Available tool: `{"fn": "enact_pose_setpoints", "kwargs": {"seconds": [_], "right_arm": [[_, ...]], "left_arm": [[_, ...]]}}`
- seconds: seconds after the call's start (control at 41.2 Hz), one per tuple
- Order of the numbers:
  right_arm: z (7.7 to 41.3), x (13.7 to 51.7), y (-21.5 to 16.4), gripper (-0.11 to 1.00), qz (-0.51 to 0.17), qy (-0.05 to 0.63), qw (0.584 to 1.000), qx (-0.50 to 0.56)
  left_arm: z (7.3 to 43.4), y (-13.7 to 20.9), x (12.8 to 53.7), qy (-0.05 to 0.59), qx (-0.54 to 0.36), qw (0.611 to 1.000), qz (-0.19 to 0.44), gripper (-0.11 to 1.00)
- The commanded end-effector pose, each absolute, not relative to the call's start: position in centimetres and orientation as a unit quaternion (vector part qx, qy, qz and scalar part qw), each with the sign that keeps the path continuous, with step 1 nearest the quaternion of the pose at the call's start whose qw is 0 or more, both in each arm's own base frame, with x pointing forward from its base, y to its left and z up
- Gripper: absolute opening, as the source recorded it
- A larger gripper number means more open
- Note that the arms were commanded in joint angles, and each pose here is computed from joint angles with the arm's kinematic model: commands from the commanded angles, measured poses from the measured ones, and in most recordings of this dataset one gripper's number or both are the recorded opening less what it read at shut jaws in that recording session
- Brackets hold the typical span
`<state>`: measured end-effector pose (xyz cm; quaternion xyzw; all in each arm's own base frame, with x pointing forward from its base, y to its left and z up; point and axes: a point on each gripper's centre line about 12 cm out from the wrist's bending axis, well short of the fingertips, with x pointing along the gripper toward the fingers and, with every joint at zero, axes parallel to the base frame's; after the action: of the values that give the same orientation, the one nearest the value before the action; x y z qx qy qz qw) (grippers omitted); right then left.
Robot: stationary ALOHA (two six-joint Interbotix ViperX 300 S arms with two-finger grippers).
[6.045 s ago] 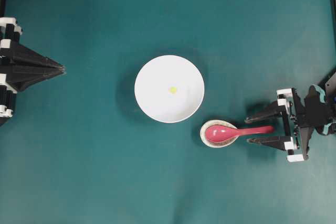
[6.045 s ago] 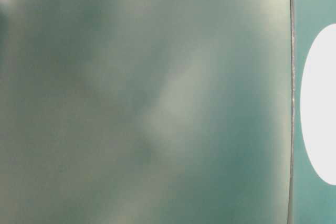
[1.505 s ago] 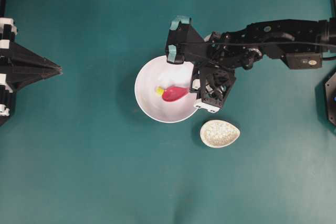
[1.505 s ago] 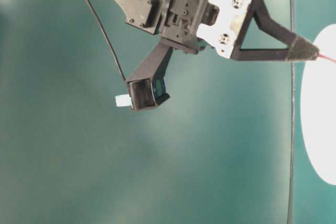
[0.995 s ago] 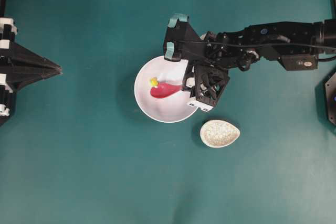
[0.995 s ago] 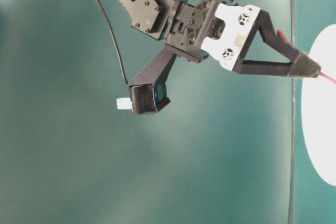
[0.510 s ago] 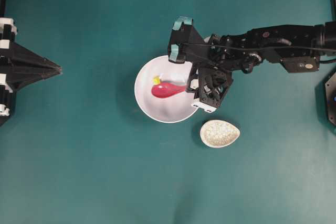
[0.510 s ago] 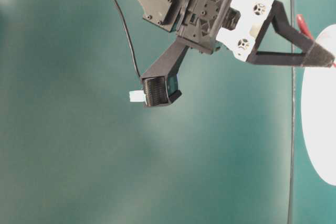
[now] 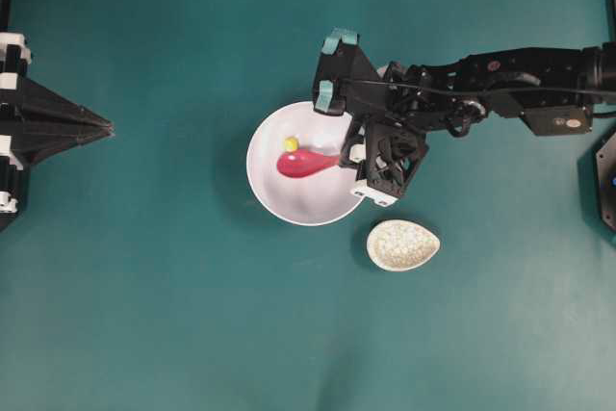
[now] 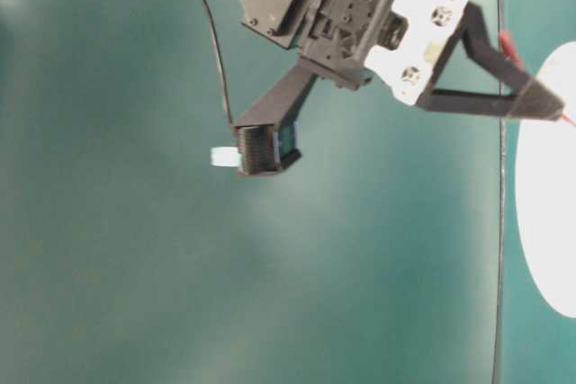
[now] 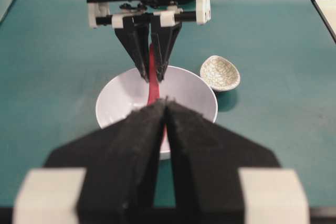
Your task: Scoop the yellow hexagonal prism block from the bowl with a spoon using the right arm.
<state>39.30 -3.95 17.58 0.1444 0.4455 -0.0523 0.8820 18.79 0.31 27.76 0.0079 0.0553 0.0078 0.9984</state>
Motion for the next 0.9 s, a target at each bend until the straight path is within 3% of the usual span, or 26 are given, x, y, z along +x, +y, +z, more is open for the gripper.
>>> {"fn": "enact_pose_setpoints", "kwargs": {"seconds": [0.0, 0.364, 0.68, 0.874], "right_arm": [[20.8, 39.5, -3.8, 0.21, -0.049, 0.398, 0.905, 0.139], [26.0, 37.9, -3.6, 0.21, -0.044, 0.335, 0.932, 0.131], [26.7, 37.0, -3.4, 0.21, -0.038, 0.343, 0.929, 0.132], [26.6, 36.1, -3.2, 0.21, -0.030, 0.381, 0.914, 0.135]], "left_arm": [[28.9, 0.3, 19.0, 0.041, 0.010, 0.999, 0.009, 0.08], [28.9, 0.3, 19.0, 0.041, 0.010, 0.999, 0.009, 0.08], [28.9, 0.3, 19.0, 0.041, 0.010, 0.999, 0.009, 0.08], [28.9, 0.3, 19.0, 0.041, 0.010, 0.999, 0.009, 0.08]]}}
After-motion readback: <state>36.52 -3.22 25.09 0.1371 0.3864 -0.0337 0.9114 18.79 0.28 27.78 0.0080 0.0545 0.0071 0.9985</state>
